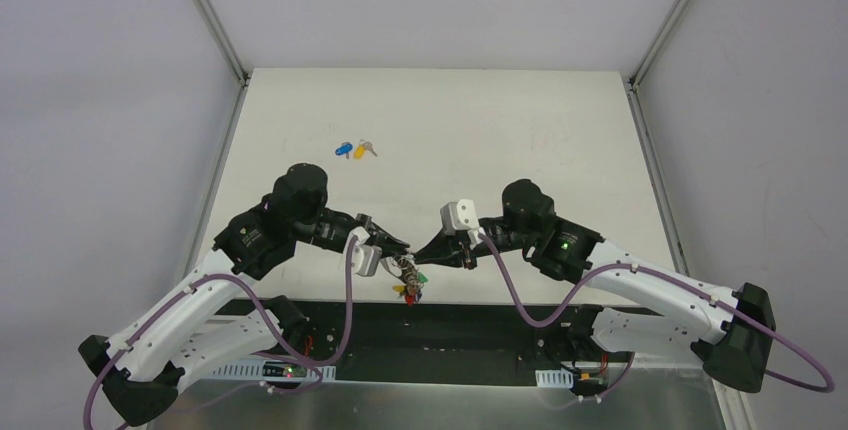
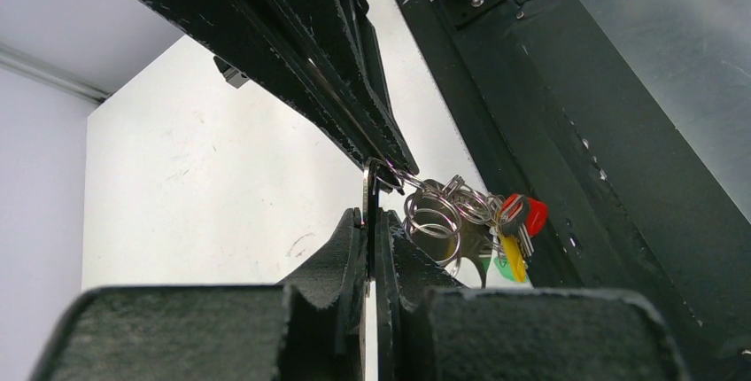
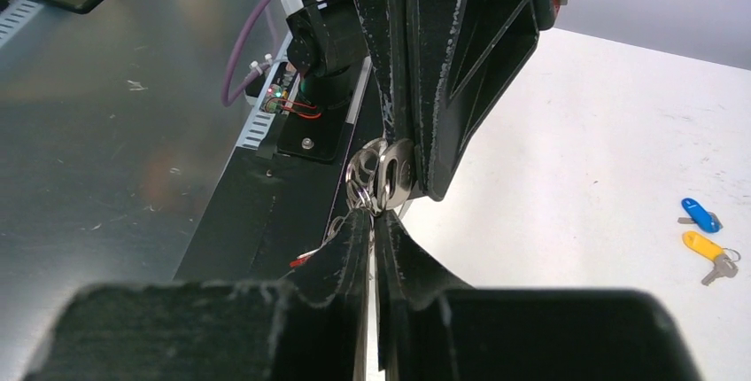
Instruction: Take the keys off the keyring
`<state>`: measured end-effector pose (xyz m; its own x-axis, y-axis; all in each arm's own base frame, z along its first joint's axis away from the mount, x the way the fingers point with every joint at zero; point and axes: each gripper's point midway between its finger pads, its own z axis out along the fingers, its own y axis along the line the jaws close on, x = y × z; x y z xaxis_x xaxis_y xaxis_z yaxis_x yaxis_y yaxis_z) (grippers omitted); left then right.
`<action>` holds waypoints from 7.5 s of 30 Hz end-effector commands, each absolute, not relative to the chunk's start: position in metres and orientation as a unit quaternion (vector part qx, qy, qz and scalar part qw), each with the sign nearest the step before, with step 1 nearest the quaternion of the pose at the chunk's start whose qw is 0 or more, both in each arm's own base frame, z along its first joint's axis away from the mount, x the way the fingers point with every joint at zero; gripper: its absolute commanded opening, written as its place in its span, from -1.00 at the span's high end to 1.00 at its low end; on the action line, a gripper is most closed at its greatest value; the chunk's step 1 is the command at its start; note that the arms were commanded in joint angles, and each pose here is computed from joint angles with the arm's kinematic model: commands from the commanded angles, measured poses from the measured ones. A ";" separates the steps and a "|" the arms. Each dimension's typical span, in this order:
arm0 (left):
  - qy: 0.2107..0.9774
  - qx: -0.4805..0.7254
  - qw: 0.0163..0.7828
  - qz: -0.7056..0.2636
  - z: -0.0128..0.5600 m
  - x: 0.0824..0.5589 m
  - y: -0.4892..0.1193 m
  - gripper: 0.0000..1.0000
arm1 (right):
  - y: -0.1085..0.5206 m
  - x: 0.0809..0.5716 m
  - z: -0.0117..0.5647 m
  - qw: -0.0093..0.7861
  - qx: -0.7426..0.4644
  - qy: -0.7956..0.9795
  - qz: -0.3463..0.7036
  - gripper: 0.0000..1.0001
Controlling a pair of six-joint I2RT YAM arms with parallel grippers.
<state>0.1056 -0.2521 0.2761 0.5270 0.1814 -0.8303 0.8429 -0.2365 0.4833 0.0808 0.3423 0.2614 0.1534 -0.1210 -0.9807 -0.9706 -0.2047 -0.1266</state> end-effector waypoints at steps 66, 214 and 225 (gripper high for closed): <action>0.324 0.704 0.529 -0.347 0.297 0.105 -0.257 1.00 | 0.356 0.092 0.282 0.480 -0.509 0.492 0.519 0.15; 0.767 -0.123 0.584 -0.237 0.302 0.401 -0.087 -0.98 | 0.154 0.400 0.345 0.625 0.141 0.696 0.324 -0.98; 0.693 -0.096 0.673 -0.240 0.357 0.361 -0.077 -0.98 | 0.086 0.285 0.354 0.678 0.133 0.682 0.240 -0.98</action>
